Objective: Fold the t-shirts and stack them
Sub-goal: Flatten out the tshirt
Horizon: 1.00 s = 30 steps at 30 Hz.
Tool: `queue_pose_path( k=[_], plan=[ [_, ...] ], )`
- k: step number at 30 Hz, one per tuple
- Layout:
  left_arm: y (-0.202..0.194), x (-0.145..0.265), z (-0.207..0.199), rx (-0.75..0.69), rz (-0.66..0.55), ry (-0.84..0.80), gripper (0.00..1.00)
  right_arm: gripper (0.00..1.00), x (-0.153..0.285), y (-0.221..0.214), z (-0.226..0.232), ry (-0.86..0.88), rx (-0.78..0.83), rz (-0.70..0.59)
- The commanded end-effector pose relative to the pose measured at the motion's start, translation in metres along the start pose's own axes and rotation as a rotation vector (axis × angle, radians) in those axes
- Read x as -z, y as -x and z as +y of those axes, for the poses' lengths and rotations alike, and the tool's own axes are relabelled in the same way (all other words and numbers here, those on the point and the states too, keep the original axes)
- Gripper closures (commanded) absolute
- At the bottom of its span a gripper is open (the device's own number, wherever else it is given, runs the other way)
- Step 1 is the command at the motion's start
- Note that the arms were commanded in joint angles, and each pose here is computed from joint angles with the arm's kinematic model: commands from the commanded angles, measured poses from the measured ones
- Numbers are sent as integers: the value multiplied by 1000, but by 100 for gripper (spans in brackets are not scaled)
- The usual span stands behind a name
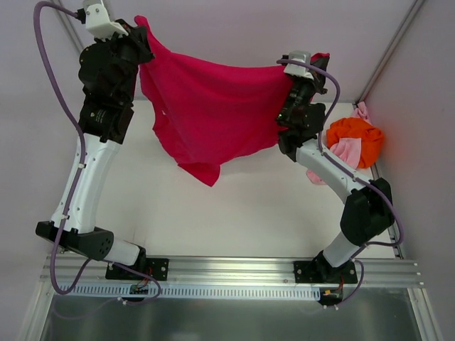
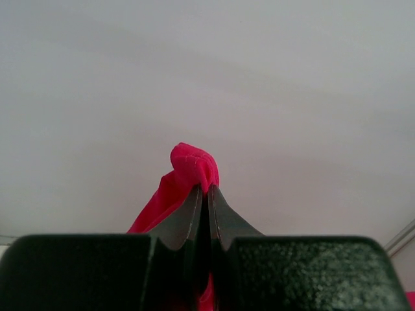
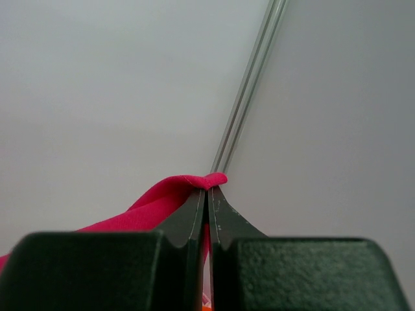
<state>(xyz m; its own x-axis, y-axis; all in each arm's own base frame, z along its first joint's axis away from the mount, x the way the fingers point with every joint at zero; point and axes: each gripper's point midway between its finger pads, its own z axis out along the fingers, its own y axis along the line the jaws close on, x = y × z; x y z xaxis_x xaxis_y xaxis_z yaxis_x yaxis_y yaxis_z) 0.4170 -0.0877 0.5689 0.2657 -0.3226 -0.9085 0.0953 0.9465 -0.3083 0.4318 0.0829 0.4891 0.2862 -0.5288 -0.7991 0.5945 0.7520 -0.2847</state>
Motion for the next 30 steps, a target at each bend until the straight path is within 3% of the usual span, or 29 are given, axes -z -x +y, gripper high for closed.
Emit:
queue_pose_path(
  k=[1, 10, 18, 20, 24, 30],
  plan=[
    [52, 8, -20, 3, -126, -73, 100, 99, -5, 41, -75, -224, -234, -131],
    [58, 11, -35, -37, -119, -84, 100, 99, -6, 36, -82, -226, -247, -73],
    [37, -8, -37, -61, -106, -68, 100, 99, 3, -25, -49, -232, -236, 31],
    [62, -7, -42, -86, -143, -71, 100, 99, 0, -33, -47, -241, -226, 44],
    [82, -4, -50, -99, -182, -90, 100, 99, -4, -22, -56, -248, -232, 11],
    [117, 24, -70, -86, -248, -150, 100, 99, -5, 37, -89, -261, -280, -98]
  ],
)
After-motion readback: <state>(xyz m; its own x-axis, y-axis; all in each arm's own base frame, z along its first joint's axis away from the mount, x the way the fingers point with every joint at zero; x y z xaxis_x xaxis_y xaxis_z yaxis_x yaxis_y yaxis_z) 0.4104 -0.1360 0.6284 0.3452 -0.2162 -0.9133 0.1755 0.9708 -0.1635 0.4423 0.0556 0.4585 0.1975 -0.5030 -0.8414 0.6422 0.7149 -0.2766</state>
